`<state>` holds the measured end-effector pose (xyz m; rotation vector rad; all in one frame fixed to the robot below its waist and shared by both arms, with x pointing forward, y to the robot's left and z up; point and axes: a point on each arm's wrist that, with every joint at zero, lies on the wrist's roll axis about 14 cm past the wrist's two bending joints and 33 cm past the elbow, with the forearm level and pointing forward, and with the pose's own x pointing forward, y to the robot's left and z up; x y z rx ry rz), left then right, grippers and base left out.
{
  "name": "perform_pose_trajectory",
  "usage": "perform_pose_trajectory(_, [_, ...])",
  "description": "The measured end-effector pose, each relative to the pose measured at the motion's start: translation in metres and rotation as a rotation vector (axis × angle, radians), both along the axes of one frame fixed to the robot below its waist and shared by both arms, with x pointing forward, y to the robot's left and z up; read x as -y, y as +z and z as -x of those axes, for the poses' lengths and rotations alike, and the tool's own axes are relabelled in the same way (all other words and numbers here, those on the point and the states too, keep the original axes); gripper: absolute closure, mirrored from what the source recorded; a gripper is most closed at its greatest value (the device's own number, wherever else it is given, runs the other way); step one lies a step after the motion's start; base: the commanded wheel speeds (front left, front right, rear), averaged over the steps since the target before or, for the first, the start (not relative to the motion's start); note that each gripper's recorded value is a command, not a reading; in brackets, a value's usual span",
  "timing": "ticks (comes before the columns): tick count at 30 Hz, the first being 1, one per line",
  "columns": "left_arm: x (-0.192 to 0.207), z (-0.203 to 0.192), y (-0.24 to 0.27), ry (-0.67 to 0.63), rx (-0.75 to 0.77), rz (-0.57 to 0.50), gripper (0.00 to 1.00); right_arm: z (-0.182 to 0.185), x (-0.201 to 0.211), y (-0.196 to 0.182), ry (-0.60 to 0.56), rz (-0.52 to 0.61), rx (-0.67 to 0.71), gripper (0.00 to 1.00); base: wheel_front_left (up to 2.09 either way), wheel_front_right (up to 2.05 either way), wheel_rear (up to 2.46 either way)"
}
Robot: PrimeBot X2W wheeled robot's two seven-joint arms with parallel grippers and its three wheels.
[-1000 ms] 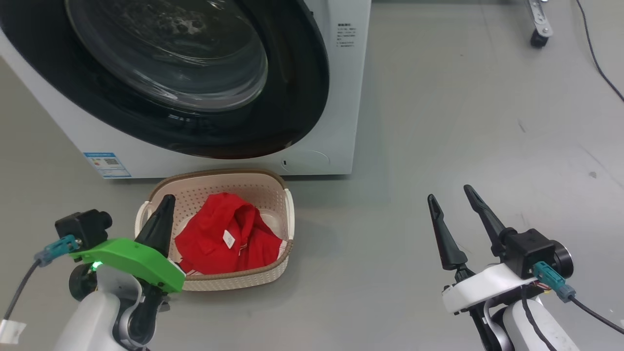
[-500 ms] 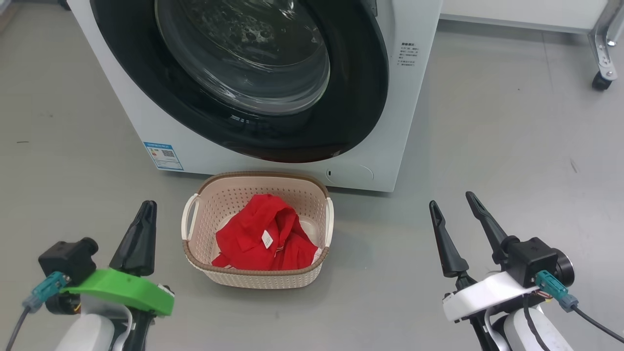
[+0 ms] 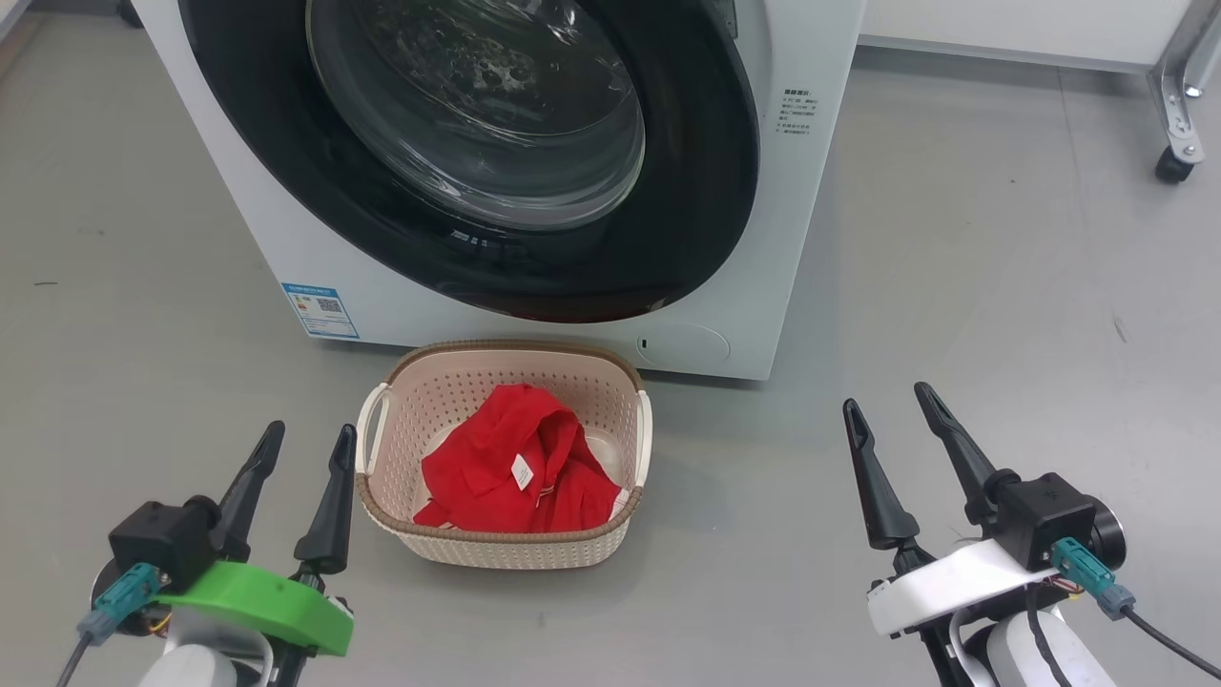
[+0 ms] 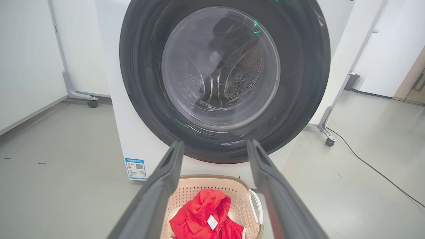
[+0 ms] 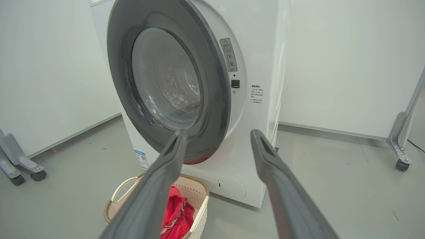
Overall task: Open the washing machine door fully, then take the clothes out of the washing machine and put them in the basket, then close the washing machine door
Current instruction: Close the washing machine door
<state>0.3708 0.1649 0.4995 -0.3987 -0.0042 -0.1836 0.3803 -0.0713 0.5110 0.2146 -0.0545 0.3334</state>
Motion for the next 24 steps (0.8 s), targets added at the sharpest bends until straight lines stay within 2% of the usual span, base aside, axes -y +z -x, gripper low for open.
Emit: perform_pose_trajectory(24, [0.007,0.000,0.012,0.010,0.049,0.002,0.00,0.001,0.004,0.000,-0.018,0.000,0.000,0.00,0.00,0.00,0.00])
